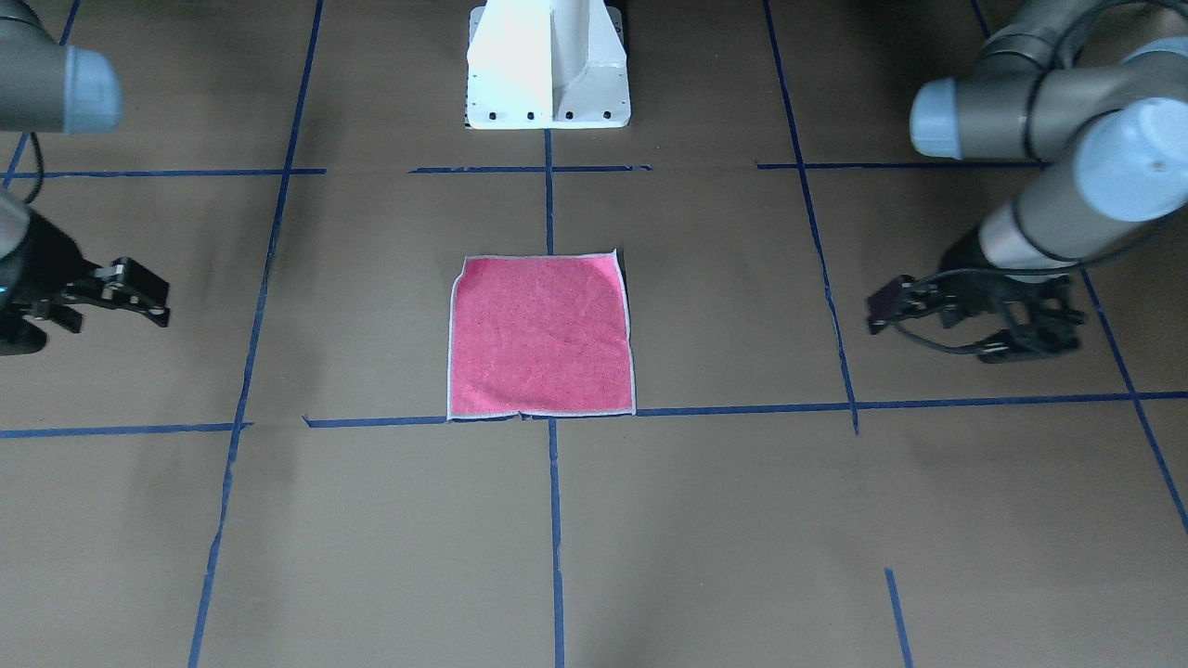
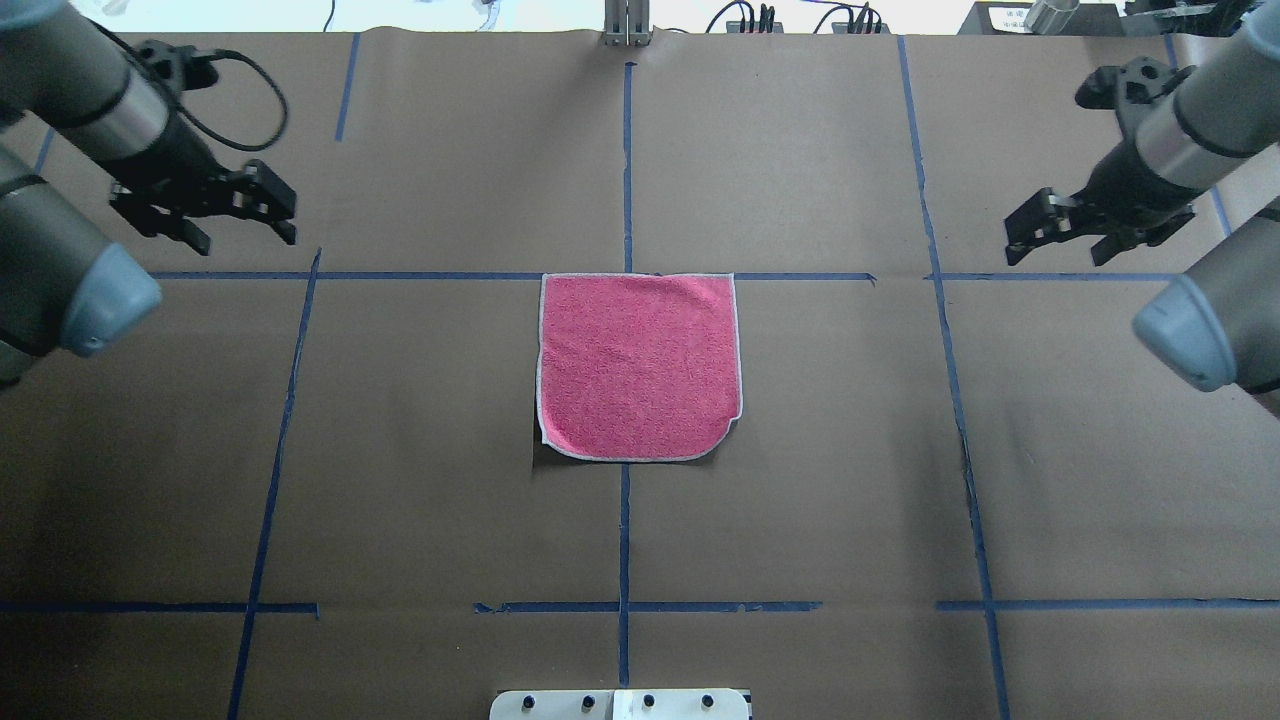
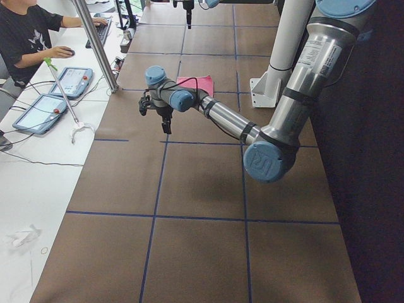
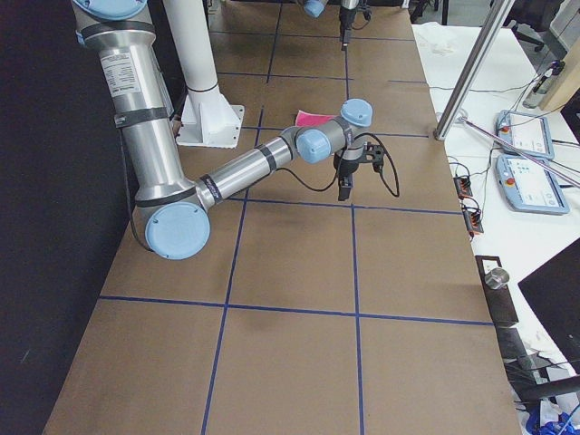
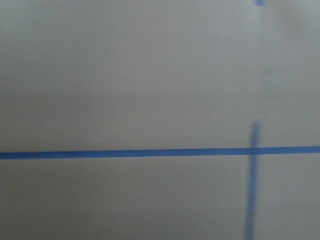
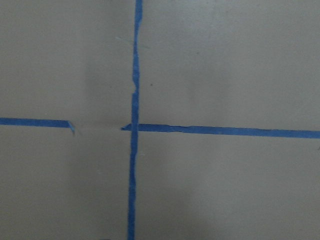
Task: Fold towel twice with both arms
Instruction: 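Move both grippers down to the towel's near corners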
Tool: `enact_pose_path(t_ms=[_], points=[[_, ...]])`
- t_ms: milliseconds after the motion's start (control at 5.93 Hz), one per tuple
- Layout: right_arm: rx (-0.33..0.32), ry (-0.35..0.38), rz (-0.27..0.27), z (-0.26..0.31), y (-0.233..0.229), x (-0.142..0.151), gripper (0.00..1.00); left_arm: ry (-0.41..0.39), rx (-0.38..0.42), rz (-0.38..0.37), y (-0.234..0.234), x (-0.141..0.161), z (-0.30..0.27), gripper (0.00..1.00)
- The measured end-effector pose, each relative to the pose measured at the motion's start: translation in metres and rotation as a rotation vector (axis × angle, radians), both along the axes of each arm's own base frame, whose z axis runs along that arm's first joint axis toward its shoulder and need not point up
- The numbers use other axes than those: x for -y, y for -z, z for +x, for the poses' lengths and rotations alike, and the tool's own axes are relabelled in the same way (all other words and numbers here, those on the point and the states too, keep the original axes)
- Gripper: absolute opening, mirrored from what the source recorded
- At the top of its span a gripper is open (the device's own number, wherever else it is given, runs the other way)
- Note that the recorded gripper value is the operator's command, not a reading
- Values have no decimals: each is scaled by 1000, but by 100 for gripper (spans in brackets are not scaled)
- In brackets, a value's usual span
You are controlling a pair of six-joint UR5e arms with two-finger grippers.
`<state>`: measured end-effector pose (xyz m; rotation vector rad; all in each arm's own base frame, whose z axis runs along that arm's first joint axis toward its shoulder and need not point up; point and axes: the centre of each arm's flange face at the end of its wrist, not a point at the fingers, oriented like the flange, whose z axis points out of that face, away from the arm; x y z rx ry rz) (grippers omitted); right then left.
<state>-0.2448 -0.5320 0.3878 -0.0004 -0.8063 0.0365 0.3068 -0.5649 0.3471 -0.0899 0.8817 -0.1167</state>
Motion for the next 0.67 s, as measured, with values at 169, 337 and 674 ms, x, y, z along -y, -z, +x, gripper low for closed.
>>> enact_pose_path(t_ms=[169, 337, 674], points=[[4, -62, -41, -40, 32, -12, 100, 52, -13, -77, 39, -16, 49, 100], [10, -116, -73, -71, 56, -31, 100, 120, -28, -162, 76, -31, 86, 100], [33, -178, -131, -116, 89, -66, 100, 264, -26, -306, 124, -71, 151, 100]])
